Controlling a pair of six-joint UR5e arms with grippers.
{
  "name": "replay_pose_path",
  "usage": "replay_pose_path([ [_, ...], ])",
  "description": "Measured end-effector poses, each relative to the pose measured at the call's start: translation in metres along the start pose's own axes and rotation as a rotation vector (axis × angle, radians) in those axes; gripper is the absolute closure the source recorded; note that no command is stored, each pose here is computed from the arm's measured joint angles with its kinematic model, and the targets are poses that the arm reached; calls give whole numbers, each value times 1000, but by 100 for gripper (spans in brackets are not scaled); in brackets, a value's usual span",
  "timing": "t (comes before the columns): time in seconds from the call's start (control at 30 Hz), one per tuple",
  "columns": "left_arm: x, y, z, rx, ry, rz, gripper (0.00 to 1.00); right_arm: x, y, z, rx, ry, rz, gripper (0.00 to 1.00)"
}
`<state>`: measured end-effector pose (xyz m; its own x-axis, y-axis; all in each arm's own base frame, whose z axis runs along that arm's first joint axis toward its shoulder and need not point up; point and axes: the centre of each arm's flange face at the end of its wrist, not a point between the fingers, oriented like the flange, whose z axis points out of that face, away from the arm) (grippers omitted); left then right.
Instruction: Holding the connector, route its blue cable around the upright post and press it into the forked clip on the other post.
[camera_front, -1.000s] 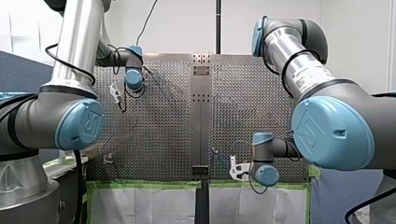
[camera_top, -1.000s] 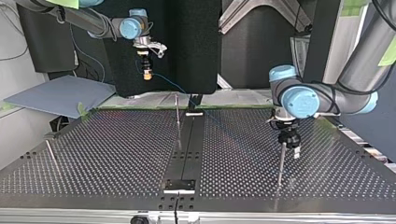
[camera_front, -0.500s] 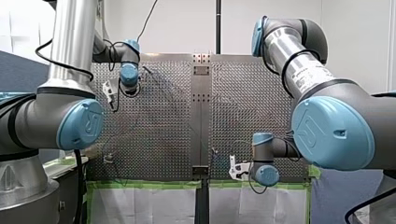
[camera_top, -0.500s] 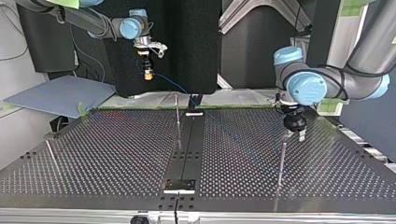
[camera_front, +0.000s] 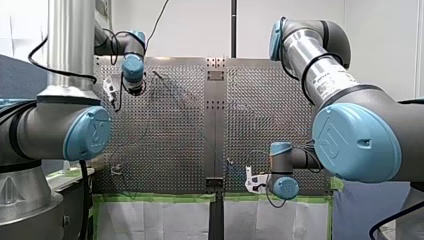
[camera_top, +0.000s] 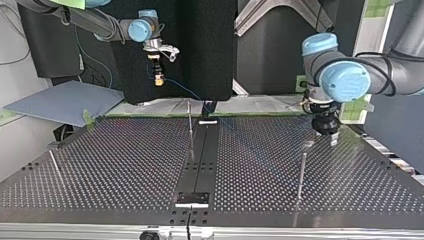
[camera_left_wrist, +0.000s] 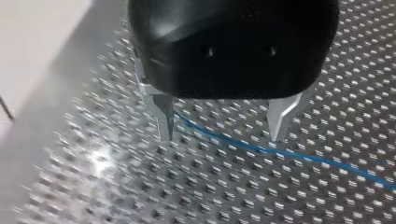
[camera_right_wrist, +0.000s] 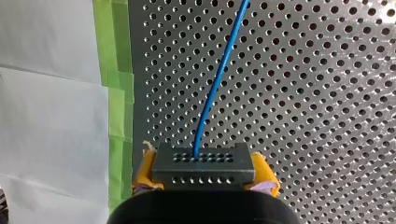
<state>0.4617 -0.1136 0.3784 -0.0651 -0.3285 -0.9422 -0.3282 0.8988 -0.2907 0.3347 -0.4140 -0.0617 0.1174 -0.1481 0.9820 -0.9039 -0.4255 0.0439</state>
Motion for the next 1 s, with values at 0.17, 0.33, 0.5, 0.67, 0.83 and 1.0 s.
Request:
replay_pose_path([
  [0.17,-31,-7,-11,12,-35,20,0,0,0,0,0,0,0,100],
  [0.33,-64,-14,-25,26,-72,26,0,0,0,0,0,1,0,100],
  [0.5,-98,-22,-44,51,-109,16,0,0,1,1,-1,1,3,100],
  [0.67,-133,-30,-66,105,-139,-10,0,1,2,1,-3,-1,4,100],
  [0.83,-167,-40,-95,170,-169,-3,0,1,2,2,-3,2,5,100],
  [1.0,-178,-45,-112,217,-155,29,0,2,1,3,-1,7,6,100],
])
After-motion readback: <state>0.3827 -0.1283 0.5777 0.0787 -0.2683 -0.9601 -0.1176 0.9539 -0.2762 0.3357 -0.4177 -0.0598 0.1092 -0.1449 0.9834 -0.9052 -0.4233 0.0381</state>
